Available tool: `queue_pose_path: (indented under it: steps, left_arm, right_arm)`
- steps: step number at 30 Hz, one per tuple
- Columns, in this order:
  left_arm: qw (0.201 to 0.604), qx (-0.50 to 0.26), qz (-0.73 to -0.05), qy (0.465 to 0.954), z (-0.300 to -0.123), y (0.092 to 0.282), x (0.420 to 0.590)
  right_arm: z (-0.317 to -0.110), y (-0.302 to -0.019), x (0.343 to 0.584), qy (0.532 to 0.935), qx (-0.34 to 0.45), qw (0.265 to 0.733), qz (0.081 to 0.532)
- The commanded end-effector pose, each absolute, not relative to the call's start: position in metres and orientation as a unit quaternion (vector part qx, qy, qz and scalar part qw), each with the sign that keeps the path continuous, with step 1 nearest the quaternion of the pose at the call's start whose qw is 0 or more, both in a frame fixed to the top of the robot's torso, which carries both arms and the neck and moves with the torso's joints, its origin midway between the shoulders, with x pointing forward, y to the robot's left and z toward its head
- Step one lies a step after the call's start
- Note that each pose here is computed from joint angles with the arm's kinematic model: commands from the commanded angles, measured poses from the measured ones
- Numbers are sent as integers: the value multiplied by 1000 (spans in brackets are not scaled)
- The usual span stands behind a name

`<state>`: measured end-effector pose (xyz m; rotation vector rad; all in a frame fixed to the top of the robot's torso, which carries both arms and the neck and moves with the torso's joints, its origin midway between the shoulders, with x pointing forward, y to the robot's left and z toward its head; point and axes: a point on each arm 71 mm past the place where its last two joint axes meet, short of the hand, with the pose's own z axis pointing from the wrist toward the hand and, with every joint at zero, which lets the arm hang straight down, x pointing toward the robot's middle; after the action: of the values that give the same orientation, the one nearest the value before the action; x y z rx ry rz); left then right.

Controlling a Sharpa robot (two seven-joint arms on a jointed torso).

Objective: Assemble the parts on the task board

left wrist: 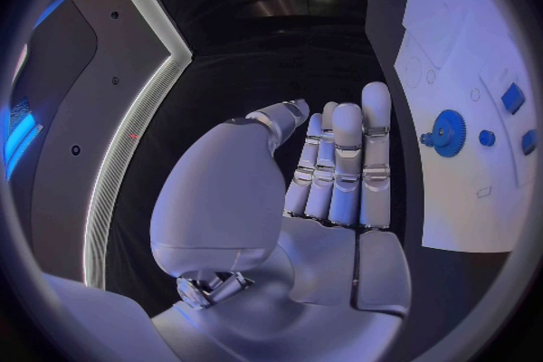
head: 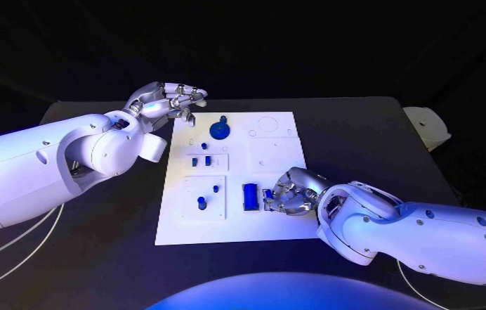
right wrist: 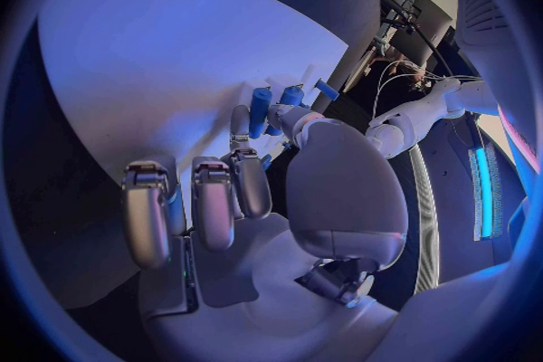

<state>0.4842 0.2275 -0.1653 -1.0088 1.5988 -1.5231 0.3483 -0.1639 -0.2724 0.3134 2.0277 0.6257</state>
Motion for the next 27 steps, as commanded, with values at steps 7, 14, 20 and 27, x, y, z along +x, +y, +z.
queue_pose_path:
  steps: [7,14,20,27]
  left_arm:
    - [342,-384,-594,619,-164,225,483]
    - [342,-384,-594,619,-164,225,483]
    - [342,-385,-593,619,-164,225,483]
    - [342,-385,-593,619,-164,225,483]
  right_arm:
    - [-273,-163,349,831,117,481,256]
    - [-273,-163,350,830,114,483,254]
    - [-273,-165,351,829,112,486,252]
    - [-271,-170,349,826,109,486,263]
